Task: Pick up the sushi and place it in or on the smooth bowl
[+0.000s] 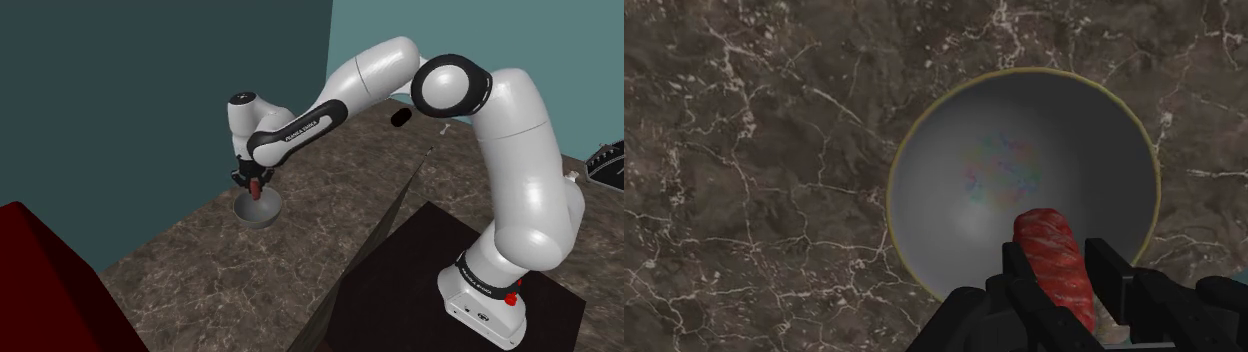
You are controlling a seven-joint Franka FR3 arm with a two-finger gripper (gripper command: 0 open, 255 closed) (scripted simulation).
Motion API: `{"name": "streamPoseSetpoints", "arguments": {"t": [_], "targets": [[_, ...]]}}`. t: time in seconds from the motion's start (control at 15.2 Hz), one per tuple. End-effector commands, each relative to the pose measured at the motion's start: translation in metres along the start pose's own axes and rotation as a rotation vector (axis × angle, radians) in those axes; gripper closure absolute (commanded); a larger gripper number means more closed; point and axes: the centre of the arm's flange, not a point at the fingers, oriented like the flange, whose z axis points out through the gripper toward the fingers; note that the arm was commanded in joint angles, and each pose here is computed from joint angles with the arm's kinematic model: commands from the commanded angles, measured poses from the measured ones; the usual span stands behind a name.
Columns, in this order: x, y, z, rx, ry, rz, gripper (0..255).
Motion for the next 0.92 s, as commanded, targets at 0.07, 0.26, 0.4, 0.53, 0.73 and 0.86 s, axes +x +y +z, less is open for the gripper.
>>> {"name": "streamPoseSetpoints", "arguments": {"t": [0.07,0.26,0.4,0.53,0.73,0.86], "targets": [[0.0,0.002,0.016,0.0,0.0,0.0,255],[-0.001,0.002,0.032,0.0,0.0,0.0,255],[-0.002,0.002,0.043,0.0,0.0,0.0,255],[-0.002,0.002,0.052,0.0,0.0,0.0,255],[-0.002,0.002,0.052,0.0,0.0,0.0,255],[-0.002,0.002,0.052,0.0,0.0,0.0,255]]}}
